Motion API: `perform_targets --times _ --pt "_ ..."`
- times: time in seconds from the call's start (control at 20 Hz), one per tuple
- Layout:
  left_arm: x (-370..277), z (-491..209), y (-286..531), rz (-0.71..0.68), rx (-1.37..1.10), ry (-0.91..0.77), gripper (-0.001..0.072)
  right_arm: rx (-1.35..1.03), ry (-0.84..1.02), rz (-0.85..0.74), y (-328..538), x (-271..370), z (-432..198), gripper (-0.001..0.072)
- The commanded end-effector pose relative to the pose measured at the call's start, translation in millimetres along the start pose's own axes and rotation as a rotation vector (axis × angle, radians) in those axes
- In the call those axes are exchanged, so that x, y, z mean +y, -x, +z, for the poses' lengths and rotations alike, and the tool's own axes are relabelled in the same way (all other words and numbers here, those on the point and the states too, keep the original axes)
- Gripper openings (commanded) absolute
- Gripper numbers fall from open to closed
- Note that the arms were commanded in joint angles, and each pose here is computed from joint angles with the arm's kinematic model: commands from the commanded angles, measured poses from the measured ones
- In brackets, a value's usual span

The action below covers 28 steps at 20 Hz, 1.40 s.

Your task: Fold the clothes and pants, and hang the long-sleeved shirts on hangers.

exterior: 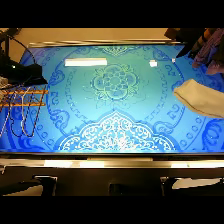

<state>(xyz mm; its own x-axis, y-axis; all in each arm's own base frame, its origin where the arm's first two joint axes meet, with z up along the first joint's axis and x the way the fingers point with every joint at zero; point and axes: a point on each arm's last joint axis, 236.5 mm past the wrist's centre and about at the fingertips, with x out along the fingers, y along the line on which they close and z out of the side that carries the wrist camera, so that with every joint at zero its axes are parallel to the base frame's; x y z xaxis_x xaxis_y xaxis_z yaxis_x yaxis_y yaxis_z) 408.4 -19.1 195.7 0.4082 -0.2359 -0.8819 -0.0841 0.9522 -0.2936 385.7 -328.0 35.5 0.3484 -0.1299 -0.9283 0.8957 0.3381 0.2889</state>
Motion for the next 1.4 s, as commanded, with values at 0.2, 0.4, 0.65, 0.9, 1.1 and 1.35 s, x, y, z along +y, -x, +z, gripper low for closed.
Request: perform_targets --times 0.2,0.4,0.65,0.9,1.1,1.35 --pt "0.0 0.0 0.2 0.000 0.000 0.001 0.0019 0.232 0.046 -0.562 0.4 -149.0 -67.8 0.0027" --pt "0.0 -0.1 0.1 0.000 0.000 0.001 0.0019 0.257 0.047 -0.640 2.0 -181.1 -101.3 0.0027" --pt "-0.1 -0.1 0.1 0.000 0.000 0.001 0.0019 0.283 0.071 -0.682 0.0 -205.5 -131.3 0.0028" --pt "-0.1 -0.1 0.1 0.000 0.000 0.001 0.0019 0.332 0.082 -0.723 -2.7 -221.1 -151.5 0.0029" --pt "0.0 0.0 -0.1 0.000 0.000 0.004 0.0019 0.348 0.082 -0.745 1.2 -225.0 -154.5 0.0224" --pt "1.6 1.1 -8.0 0.000 0.005 0.038 0.0020 0.208 0.059 -0.650 19.5 -204.1 -134.8 0.0544"
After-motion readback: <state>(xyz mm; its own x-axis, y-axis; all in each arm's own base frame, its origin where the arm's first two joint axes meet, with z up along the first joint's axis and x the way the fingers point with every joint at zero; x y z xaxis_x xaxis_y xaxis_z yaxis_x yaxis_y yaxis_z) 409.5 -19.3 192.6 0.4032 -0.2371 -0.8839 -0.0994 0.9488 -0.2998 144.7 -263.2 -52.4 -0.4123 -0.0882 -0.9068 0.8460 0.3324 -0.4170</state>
